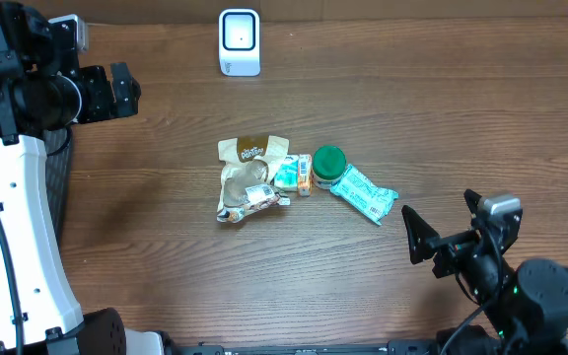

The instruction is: Scan the item barcode

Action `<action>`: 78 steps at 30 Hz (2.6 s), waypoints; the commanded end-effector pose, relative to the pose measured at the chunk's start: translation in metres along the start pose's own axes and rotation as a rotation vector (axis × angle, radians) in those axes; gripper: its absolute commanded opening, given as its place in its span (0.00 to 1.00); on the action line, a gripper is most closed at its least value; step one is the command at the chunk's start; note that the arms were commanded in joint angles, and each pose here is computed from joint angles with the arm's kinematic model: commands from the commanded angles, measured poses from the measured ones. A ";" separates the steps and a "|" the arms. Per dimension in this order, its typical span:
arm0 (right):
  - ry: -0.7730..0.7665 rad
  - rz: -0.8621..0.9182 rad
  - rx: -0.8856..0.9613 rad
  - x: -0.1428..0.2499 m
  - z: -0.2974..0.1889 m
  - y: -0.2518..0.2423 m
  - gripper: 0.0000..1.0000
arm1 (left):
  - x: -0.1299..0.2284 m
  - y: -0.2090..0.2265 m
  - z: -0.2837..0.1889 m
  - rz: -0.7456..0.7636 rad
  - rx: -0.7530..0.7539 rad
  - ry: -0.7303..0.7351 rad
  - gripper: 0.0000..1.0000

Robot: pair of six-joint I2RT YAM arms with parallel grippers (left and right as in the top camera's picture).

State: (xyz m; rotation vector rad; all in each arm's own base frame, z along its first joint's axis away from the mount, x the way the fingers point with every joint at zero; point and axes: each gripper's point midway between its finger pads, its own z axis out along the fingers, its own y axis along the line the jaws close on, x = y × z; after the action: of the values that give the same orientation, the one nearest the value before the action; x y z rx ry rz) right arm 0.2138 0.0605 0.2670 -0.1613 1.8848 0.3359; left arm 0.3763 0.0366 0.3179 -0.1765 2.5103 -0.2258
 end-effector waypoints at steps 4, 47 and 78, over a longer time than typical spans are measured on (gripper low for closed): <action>0.143 0.033 -0.002 -0.025 0.009 0.003 1.00 | -0.002 -0.001 -0.002 -0.015 0.010 -0.007 1.00; 1.145 0.378 0.208 0.133 0.154 -0.044 0.72 | -0.002 -0.001 -0.002 -0.015 0.010 -0.006 1.00; 1.247 0.615 -0.008 0.226 0.144 0.005 0.25 | -0.002 -0.001 -0.002 -0.015 0.010 -0.007 1.00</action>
State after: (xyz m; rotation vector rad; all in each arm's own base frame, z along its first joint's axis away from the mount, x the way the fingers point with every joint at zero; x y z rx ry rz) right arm 0.2710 0.1159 0.0176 0.3112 3.1542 0.7606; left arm 0.3760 0.0359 0.3178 -0.1756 2.5116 -0.2305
